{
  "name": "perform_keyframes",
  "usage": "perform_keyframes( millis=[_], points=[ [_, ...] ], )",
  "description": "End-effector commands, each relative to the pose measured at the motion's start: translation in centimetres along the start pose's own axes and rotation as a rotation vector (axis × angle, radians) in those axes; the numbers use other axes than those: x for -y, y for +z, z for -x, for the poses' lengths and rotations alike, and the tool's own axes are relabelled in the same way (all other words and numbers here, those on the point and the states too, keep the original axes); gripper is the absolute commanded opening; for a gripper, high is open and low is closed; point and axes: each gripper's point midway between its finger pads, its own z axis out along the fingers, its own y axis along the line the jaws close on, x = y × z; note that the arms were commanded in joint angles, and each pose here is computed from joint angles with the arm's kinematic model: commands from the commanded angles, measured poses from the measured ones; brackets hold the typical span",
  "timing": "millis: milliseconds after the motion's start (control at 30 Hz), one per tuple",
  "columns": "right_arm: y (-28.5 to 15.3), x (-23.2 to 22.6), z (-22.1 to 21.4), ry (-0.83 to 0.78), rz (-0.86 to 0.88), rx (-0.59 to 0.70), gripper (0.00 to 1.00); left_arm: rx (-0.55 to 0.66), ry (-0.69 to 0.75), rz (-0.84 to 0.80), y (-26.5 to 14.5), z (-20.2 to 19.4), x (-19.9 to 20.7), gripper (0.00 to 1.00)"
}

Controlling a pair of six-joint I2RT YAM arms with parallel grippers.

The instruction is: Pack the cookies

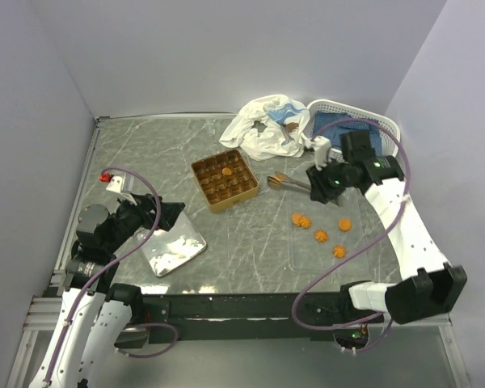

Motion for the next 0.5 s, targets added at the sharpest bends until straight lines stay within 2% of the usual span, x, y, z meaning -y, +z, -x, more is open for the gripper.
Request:
perform_keyframes(
  millis=[0,233,467],
  points=[
    [0.7,-1.7,6.2,-0.060,0.034,0.097,0.35,0.031,0.023,-0.005,0.3,0.8,0.0,0.96],
    [4.4,-4.5,12.7,-0.156,0.110,0.092,0.35,0.033,0.022,0.014,0.4,0.9,-0.4,0.97],
    [7.6,-5.9,16.2,-0.198,0.139,0.058,0.36,0.032,0.020,0.019,0.4,0.9,-0.5,0.97]
  ],
)
